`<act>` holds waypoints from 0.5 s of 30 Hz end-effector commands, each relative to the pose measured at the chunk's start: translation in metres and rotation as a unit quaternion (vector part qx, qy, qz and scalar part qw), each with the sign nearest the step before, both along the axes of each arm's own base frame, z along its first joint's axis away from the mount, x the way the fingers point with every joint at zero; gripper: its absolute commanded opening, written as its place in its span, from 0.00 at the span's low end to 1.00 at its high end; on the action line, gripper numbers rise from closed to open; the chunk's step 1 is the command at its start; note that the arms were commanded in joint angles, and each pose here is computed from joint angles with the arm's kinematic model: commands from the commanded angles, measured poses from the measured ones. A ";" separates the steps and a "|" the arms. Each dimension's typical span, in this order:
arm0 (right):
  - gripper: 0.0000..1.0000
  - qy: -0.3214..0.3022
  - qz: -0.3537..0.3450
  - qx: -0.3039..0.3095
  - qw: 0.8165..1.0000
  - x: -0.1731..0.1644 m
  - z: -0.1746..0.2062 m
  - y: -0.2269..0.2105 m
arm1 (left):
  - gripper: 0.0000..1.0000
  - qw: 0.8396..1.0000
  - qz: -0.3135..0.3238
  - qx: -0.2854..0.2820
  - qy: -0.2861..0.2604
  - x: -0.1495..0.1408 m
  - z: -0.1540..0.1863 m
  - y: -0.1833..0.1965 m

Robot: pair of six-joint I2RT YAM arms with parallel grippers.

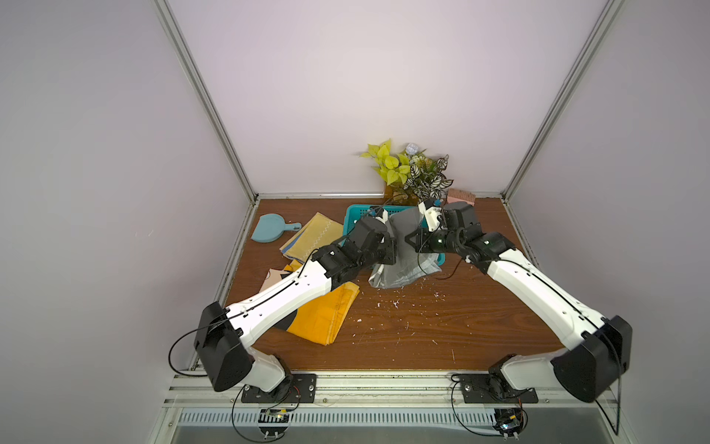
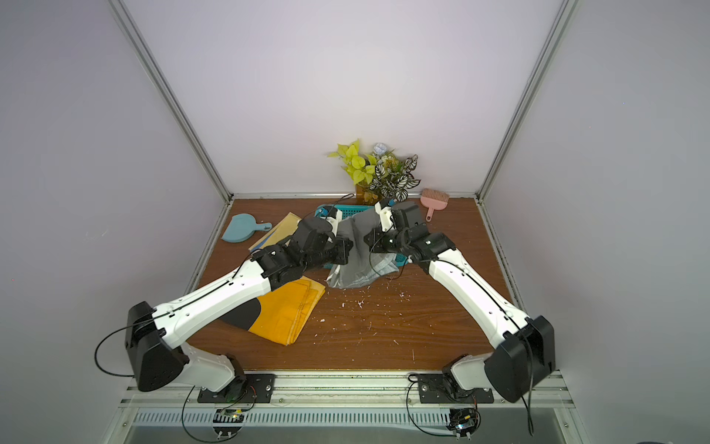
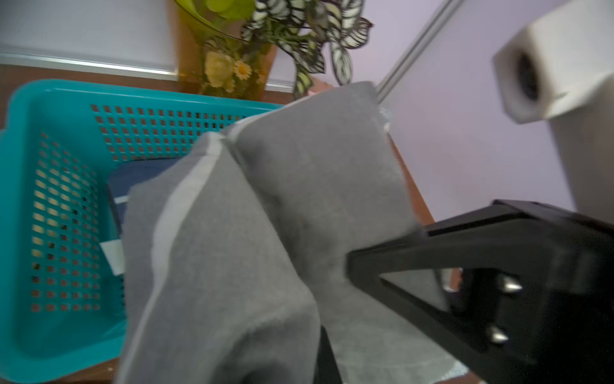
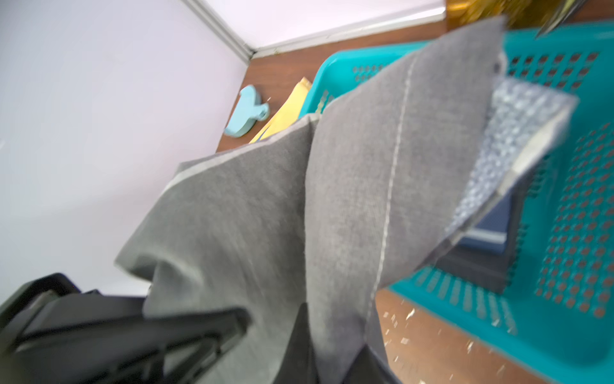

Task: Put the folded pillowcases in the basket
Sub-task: Place the pillowcase in the basket.

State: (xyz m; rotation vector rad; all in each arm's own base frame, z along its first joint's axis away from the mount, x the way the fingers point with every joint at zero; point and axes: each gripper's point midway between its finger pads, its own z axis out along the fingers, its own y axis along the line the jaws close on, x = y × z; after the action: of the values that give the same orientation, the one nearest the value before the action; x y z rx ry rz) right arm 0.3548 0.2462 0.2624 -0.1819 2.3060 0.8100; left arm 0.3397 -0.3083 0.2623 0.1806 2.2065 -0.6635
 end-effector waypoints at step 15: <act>0.05 -0.049 -0.042 -0.032 0.997 0.108 -0.023 0.000 | 0.00 0.998 0.038 0.044 -0.018 0.123 -0.042 0.049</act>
State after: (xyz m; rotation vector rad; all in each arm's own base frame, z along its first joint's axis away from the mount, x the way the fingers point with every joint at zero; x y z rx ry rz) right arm 0.4429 0.2453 0.2049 -0.1244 2.3533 0.6807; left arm 0.4472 -0.2596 0.2061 0.1372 2.2577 -0.4928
